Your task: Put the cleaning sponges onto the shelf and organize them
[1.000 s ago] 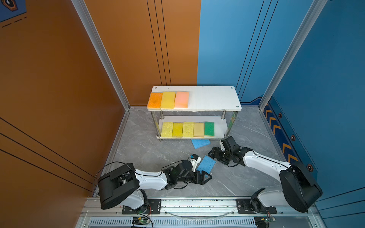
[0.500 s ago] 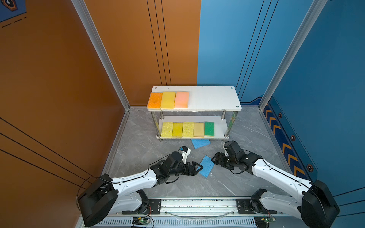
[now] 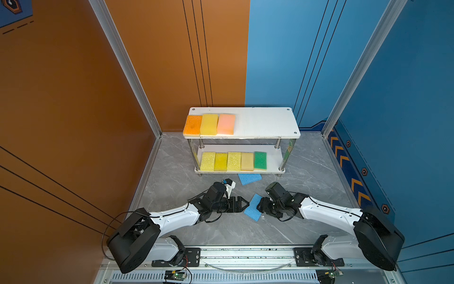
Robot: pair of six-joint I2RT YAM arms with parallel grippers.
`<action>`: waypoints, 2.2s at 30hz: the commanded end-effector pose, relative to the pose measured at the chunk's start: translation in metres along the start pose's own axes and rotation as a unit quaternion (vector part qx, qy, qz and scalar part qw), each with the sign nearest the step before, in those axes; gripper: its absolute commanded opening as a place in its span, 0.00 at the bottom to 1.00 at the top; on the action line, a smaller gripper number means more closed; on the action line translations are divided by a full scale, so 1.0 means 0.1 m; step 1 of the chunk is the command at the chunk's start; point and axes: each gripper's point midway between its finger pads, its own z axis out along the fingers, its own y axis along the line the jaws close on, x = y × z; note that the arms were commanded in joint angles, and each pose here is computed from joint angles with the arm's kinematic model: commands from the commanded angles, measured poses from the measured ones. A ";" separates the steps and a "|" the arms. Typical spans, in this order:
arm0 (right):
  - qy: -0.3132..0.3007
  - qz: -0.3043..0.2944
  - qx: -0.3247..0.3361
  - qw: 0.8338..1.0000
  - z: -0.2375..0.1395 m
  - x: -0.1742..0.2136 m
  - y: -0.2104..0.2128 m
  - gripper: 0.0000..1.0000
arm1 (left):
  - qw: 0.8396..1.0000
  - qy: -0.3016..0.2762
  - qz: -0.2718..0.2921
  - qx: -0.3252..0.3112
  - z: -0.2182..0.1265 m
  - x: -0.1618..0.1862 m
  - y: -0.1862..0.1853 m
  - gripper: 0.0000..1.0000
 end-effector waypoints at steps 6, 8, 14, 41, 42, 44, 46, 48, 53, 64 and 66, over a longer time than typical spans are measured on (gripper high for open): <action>-0.011 0.012 0.005 1.000 0.12 -0.08 -0.02 0.53 | 1.000 -0.012 -0.009 0.010 -0.13 0.00 0.07 0.88; -0.012 0.013 0.008 1.000 0.13 -0.10 -0.03 0.50 | 1.000 -0.013 -0.012 0.010 -0.15 0.00 0.09 0.88; -0.008 0.012 0.014 1.000 0.18 -0.15 -0.05 0.34 | 1.000 -0.016 -0.019 0.011 -0.19 0.02 0.12 0.89; 0.013 -0.191 -0.162 0.968 -0.79 -0.29 1.06 0.00 | 0.987 -0.039 -0.017 0.158 -0.56 -0.31 -0.44 0.89; 0.022 -0.208 -0.170 0.963 -0.80 -0.19 1.14 0.00 | 0.986 -0.041 -0.019 0.160 -0.56 -0.31 -0.44 0.88; 0.024 -0.217 -0.176 0.960 -0.83 -0.15 1.19 0.00 | 0.985 -0.045 -0.023 0.162 -0.56 -0.32 -0.44 0.85; 0.028 -0.224 -0.181 0.957 -0.84 -0.12 1.23 0.01 | 0.985 -0.049 -0.026 0.166 -0.57 -0.34 -0.44 0.77; 0.030 -0.227 -0.182 0.956 -0.83 -0.10 1.24 0.01 | 0.984 -0.052 -0.025 0.170 -0.58 -0.35 -0.46 0.65; 0.033 -0.222 -0.185 0.957 -0.83 -0.09 1.26 0.04 | 0.982 -0.058 -0.024 0.176 -0.59 -0.38 -0.49 0.19; 0.021 -0.173 -0.210 0.962 -0.97 -0.04 1.20 0.28 | 0.980 -0.093 -0.036 0.174 -0.70 -0.52 -0.45 0.00; 0.022 -0.171 -0.220 0.960 -0.99 -0.01 1.22 0.28 | 0.979 -0.095 -0.037 0.176 -0.71 -0.55 -0.47 0.00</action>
